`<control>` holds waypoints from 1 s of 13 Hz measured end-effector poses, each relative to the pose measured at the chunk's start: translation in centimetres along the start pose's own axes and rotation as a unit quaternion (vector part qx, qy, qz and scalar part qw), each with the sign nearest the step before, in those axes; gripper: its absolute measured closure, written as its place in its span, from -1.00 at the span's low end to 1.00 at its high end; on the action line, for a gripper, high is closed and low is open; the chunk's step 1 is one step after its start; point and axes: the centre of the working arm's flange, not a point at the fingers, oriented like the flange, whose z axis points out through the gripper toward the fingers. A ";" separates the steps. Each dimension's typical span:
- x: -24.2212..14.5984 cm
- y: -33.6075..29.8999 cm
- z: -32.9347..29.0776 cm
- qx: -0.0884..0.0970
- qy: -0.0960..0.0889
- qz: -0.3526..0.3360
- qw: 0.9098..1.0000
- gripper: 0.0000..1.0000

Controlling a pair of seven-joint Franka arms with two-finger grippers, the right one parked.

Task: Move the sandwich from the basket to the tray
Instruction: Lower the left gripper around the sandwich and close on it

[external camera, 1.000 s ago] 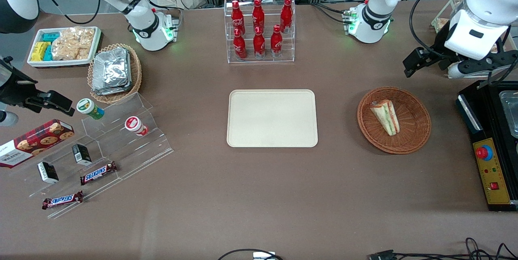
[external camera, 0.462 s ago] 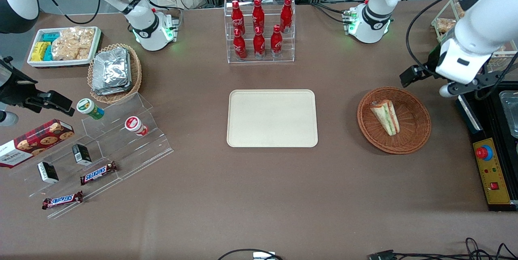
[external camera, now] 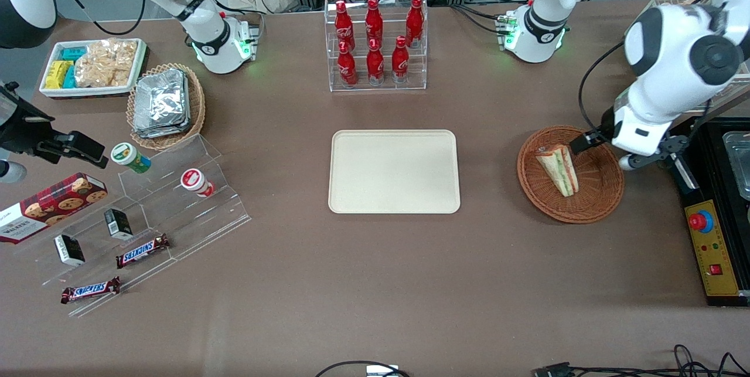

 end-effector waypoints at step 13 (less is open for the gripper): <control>-1.6 -0.1 16.0 -0.010 0.006 0.004 1.000 -0.97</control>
